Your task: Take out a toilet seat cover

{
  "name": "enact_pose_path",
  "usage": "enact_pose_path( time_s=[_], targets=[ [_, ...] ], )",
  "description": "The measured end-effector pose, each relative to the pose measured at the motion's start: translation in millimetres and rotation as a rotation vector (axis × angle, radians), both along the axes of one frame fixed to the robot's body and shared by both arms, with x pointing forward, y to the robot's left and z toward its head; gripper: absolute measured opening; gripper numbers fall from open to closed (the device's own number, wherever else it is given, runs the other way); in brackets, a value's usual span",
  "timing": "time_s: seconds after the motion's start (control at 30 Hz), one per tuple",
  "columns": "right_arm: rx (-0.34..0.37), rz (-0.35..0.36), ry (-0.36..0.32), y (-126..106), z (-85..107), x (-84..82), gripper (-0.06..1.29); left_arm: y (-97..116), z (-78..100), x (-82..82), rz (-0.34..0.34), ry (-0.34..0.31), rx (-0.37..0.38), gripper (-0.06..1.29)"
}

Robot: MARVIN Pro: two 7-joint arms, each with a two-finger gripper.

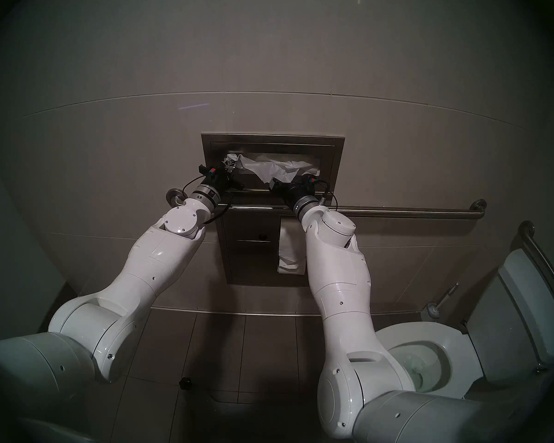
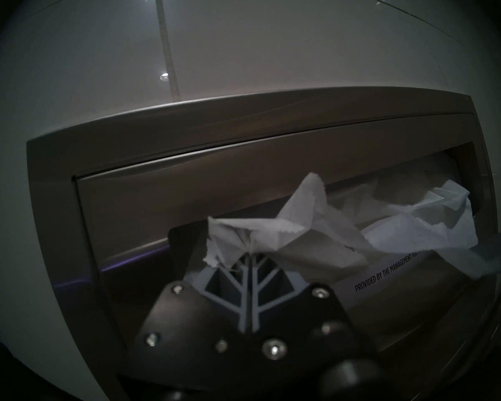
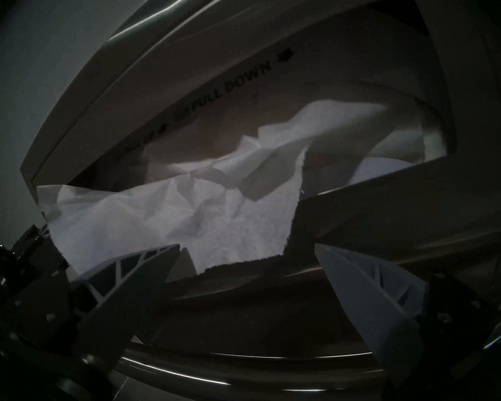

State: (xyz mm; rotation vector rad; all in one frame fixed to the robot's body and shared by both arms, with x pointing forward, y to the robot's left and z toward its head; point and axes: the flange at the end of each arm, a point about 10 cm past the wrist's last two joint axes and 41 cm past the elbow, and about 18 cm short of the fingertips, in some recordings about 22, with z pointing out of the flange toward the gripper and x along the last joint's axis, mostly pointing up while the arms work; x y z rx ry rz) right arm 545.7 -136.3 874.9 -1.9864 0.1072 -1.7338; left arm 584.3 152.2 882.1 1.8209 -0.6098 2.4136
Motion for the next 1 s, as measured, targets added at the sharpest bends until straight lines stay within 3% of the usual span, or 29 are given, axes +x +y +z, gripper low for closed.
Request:
enact_pose_path(
  time_s=[0.2, 0.27, 0.33, 0.37, 0.43, 0.47, 0.5, 0.6, 0.73, 0.8, 0.83, 0.87, 0.9, 0.93, 1.0],
  targets=[
    [-0.005, 0.014, -0.002, 6.9, -1.6, 3.8, 1.19, 2.0, -0.8, -2.4, 0.001, 0.010, 0.000, -0.02],
    [-0.008, 0.020, -0.007, 9.7, -0.5, 5.5, 0.92, 2.1, -1.3, -3.3, 0.001, 0.013, 0.000, -0.02],
    [-0.011, 0.023, -0.011, 11.0, 0.4, 6.6, 0.76, 2.0, -1.6, -3.7, 0.002, 0.016, -0.001, -0.02],
    [-0.013, 0.025, -0.014, 11.9, 1.0, 7.5, 0.59, 1.8, -1.7, -4.0, 0.002, 0.018, -0.002, -0.02],
    [-0.018, 0.029, -0.020, 13.4, 1.9, 9.4, 0.39, 1.2, -1.5, -4.4, 0.001, 0.021, -0.004, -0.02],
    [-0.019, 0.030, -0.022, 13.6, 2.1, 9.9, 0.36, 1.0, -1.3, -4.5, 0.001, 0.021, -0.004, -0.02],
    [-0.022, 0.031, -0.025, 13.6, 2.4, 11.1, 0.17, 0.5, -0.9, -4.7, 0.001, 0.023, -0.005, -0.02],
    [-0.026, 0.034, -0.028, 12.0, 2.7, 12.4, -0.04, -0.7, -0.3, -5.1, 0.000, 0.026, -0.006, -0.02],
    [-0.021, 0.033, -0.026, 9.9, 1.1, 12.8, -0.04, -1.7, 0.7, -5.5, -0.001, 0.026, -0.007, -0.02],
    [-0.011, 0.027, -0.023, 6.9, -0.3, 13.4, 0.12, -2.4, 1.1, -6.1, -0.002, 0.025, -0.008, -0.02],
    [-0.007, 0.023, -0.021, 5.6, -1.0, 13.6, 0.31, -2.8, 1.3, -6.5, -0.003, 0.025, -0.008, -0.02],
    [-0.002, 0.018, -0.018, 3.7, -2.2, 13.8, 0.77, -3.3, 1.4, -7.0, -0.004, 0.024, -0.008, -0.02],
    [0.000, 0.012, -0.016, 1.9, -3.3, 14.1, 1.01, -3.8, 1.4, -7.4, -0.005, 0.024, -0.009, -0.02],
    [0.002, 0.002, -0.011, -1.9, -5.4, 14.5, 1.15, -4.3, 1.3, -8.1, -0.007, 0.023, -0.009, -0.02],
    [0.004, -0.010, -0.006, -6.9, -8.0, 14.9, 1.15, -5.1, 1.0, -9.2, -0.008, 0.023, -0.009, -0.02]
  ],
)
